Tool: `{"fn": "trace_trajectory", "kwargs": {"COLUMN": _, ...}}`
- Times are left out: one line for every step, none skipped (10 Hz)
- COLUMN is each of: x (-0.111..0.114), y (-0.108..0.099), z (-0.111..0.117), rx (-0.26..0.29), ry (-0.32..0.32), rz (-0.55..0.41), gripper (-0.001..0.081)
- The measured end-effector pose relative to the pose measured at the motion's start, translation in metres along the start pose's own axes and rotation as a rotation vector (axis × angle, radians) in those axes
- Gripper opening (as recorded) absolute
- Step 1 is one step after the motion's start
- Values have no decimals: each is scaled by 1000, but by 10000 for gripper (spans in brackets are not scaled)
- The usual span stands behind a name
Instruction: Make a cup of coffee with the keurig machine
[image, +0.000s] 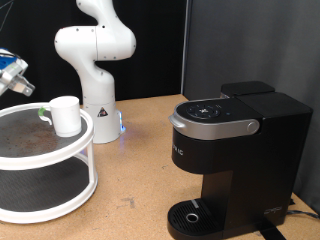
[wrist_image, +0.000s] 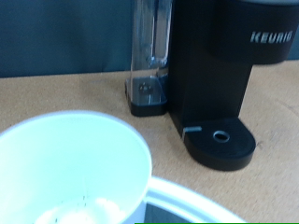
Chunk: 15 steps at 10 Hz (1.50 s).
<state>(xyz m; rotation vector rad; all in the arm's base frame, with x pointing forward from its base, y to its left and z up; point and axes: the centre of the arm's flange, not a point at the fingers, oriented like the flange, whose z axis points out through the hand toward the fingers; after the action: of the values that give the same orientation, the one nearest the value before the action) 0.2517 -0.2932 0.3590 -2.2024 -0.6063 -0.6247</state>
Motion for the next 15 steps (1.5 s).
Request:
{"fn": "trace_trajectory", "kwargs": {"x": -6, "y": 6, "z": 9, "rx": -2, "ry": -16, "rz": 12, "gripper": 0}}
{"fn": "trace_trajectory", "kwargs": {"x": -13, "y": 10, "z": 17, "rx": 2, "ry": -30, "rz": 14, "gripper": 0}}
{"fn": "trace_trajectory", "kwargs": {"x": -19, "y": 13, "z": 24, "rx": 11, "ry": -39, "rz": 6, "gripper": 0}}
{"fn": "trace_trajectory", "kwargs": {"x": -22, "y": 13, "z": 28, "rx": 29, "ry": -39, "rz": -4, "gripper": 0}}
{"fn": "trace_trajectory", "kwargs": {"x": -22, "y": 8, "z": 28, "rx": 80, "ry": -11, "rz": -9, "gripper": 0}}
{"fn": "trace_trajectory", "kwargs": {"x": -18, "y": 0, "z": 20, "rx": 141, "ry": 29, "rz": -14, "gripper": 0}}
{"fn": "trace_trajectory", "kwargs": {"x": -13, "y": -8, "z": 7, "rx": 184, "ry": 56, "rz": -25, "gripper": 0}}
{"fn": "trace_trajectory", "kwargs": {"x": -9, "y": -14, "z": -5, "rx": 207, "ry": 70, "rz": -37, "gripper": 0}}
{"fn": "trace_trajectory", "kwargs": {"x": -5, "y": -18, "z": -15, "rx": 209, "ry": 71, "rz": -46, "gripper": 0}}
{"fn": "trace_trajectory", "kwargs": {"x": -1, "y": -22, "z": -25, "rx": 198, "ry": 45, "rz": -49, "gripper": 0}}
{"fn": "trace_trajectory", "kwargs": {"x": 3, "y": -27, "z": -31, "rx": 189, "ry": -13, "rz": -42, "gripper": 0}}
{"fn": "trace_trajectory", "kwargs": {"x": 9, "y": -29, "z": -33, "rx": 168, "ry": -66, "rz": -29, "gripper": 0}}
{"fn": "trace_trajectory", "kwargs": {"x": 15, "y": -30, "z": -35, "rx": 146, "ry": -88, "rz": -18, "gripper": 32}}
{"fn": "trace_trajectory", "kwargs": {"x": 18, "y": -32, "z": -35, "rx": 142, "ry": -89, "rz": -7, "gripper": 32}}
{"fn": "trace_trajectory", "kwargs": {"x": 20, "y": -33, "z": -36, "rx": 139, "ry": -90, "rz": 2, "gripper": 170}}
